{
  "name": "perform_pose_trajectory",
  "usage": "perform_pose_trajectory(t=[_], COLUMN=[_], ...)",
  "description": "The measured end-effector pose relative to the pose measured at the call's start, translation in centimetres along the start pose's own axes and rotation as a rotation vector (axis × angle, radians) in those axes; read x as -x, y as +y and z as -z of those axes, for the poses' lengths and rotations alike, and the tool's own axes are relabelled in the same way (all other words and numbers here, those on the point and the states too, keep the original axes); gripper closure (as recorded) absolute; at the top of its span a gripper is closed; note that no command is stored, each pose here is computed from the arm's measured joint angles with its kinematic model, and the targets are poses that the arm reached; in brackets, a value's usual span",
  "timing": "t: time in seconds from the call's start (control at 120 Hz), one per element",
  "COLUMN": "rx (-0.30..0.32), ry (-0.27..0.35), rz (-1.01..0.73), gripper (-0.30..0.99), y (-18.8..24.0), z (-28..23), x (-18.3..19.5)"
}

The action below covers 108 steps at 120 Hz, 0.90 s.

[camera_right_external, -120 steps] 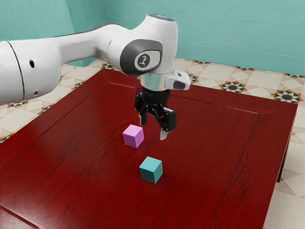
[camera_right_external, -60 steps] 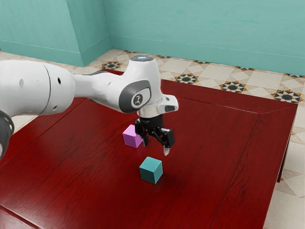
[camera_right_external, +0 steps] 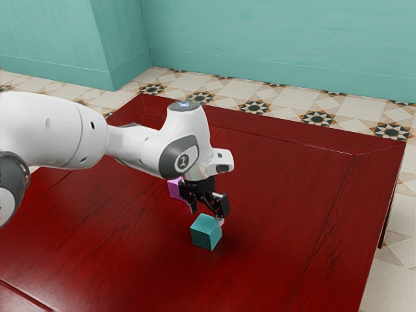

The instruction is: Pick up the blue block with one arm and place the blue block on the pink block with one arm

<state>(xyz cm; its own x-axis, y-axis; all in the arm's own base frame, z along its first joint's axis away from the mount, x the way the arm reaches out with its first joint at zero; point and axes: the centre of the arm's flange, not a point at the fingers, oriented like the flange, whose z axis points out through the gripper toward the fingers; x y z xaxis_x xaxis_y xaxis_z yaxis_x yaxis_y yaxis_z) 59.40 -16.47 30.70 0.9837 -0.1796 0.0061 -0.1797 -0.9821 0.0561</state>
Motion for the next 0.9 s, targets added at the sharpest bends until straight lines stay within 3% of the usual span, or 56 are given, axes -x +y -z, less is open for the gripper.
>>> perform_pose_trajectory(t=[0.65, 0.9], rx=[-0.033, -0.036], ry=[-0.019, -0.009], rz=[0.021, 0.016], gripper=[0.0, 0.18], y=[-1.0, -0.8], z=[-4.5, -4.3], x=[0.3, 0.2])
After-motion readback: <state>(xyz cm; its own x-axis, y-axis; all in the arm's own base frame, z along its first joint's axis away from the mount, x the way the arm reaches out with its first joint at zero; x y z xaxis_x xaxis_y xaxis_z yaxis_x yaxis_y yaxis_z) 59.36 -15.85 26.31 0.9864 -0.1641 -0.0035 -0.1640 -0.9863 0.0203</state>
